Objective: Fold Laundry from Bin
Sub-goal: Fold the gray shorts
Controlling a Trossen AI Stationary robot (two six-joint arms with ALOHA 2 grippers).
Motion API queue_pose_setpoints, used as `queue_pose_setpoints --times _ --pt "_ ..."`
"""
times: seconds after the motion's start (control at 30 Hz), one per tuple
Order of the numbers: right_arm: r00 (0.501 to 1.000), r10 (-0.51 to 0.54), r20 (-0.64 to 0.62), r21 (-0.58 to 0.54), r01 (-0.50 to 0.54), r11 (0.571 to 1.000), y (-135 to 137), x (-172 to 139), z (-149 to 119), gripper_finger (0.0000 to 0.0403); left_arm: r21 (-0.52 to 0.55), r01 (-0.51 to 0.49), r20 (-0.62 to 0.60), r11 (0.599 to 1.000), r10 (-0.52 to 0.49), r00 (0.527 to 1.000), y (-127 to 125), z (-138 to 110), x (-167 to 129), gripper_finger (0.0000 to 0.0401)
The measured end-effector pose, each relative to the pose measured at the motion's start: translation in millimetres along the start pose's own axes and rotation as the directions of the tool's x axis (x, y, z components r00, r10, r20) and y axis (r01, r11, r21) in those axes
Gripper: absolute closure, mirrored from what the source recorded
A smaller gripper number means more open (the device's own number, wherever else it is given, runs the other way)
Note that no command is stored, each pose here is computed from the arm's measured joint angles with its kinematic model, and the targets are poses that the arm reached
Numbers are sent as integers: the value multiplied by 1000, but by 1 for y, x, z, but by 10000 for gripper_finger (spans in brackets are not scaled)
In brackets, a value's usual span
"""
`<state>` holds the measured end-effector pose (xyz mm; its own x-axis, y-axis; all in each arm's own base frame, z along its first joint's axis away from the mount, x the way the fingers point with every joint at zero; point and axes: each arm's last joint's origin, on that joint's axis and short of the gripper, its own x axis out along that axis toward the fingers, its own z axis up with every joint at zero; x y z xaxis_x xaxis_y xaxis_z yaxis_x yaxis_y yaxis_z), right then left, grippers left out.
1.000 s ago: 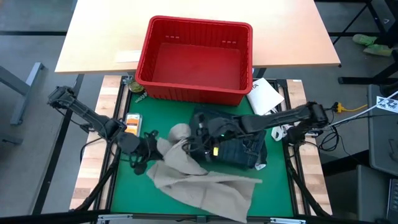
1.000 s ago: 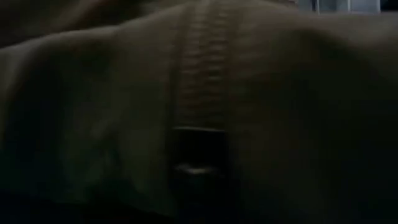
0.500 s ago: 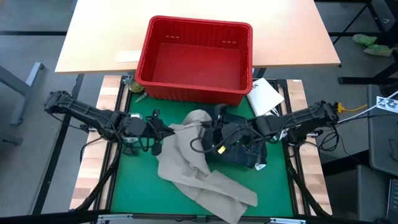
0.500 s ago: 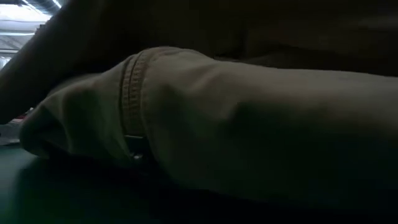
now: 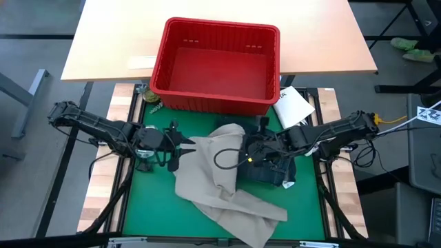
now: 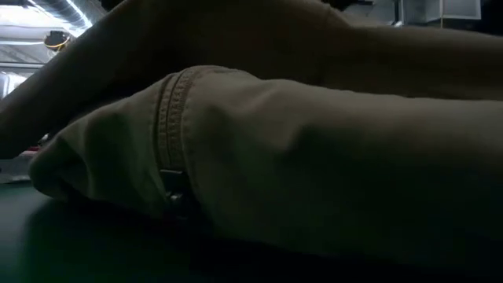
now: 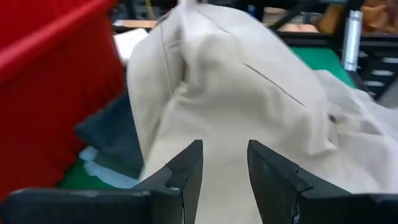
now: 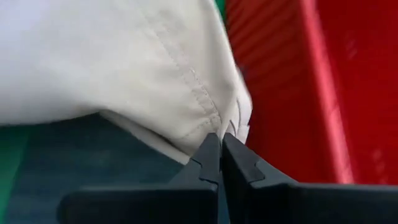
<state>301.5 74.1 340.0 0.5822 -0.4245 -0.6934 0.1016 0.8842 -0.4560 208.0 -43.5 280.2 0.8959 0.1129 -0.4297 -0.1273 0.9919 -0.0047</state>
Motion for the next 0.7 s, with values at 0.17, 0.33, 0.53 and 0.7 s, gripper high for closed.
queue_pose_setpoints --times 0.17,0.33,0.53,0.7 --pt "991 74 -112 84 -65 994 0 -3 -13 401 -10 104 -55 994 -105 993 -3 -4 0 281" --pt "988 123 -98 104 -112 988 -1 -6 -11 400 -96 274 -128 957 -285 950 -12 -10 3 281" --pt "988 128 -84 104 -119 987 -3 -9 -8 400 -104 374 -229 921 -388 893 -37 -23 11 281" --pt "984 153 -89 105 -143 984 -2 -9 -9 400 -128 402 -337 907 -421 842 -58 -40 14 281"
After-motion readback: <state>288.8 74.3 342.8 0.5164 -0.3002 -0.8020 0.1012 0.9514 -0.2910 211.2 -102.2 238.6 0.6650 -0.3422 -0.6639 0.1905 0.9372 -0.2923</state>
